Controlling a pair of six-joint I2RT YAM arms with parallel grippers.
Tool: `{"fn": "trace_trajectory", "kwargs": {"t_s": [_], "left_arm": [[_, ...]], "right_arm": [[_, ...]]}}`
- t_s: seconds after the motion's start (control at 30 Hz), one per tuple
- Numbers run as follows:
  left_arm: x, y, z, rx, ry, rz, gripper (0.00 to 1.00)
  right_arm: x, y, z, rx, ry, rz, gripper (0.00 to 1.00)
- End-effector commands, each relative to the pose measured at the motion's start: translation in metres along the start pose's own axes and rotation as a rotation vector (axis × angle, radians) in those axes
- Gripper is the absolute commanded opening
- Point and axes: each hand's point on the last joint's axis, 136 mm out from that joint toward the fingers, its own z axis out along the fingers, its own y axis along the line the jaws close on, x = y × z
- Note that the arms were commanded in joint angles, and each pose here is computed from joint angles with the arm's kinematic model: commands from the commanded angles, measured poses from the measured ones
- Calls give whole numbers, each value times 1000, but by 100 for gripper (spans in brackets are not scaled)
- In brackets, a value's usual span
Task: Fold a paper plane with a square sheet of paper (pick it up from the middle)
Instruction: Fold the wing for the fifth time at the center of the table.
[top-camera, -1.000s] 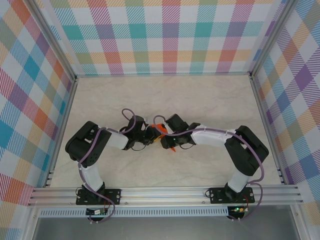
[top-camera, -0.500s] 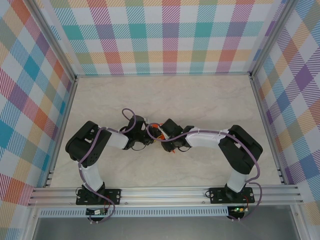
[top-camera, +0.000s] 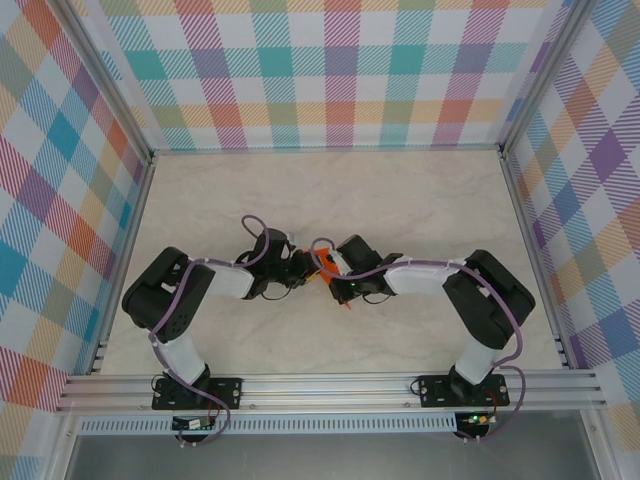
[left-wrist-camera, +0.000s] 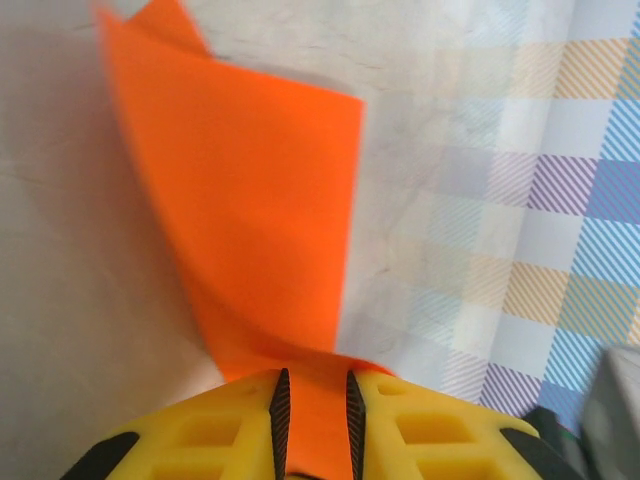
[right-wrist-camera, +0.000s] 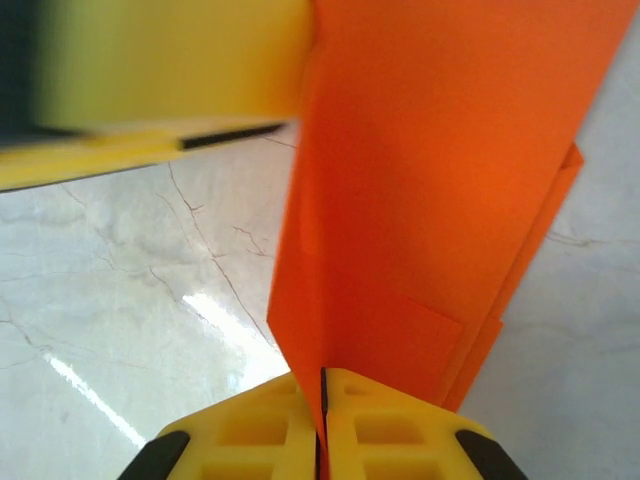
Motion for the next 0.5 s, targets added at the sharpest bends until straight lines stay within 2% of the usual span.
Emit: {"fn": "trace_trajectory", "kwargs": {"t_s": [0.0, 0.2, 0.47], "left_arm": [[6, -12, -9, 26, -11, 56, 24], [10, -15, -13, 64, -10, 63, 25], [14, -21, -7, 110, 10, 69, 24]], "right_arm": [[-3, 13, -7, -168, -25, 99, 8], [-7, 7, -16, -349, -62, 251, 7], [-14, 4, -26, -470, -75, 334, 6]]}}
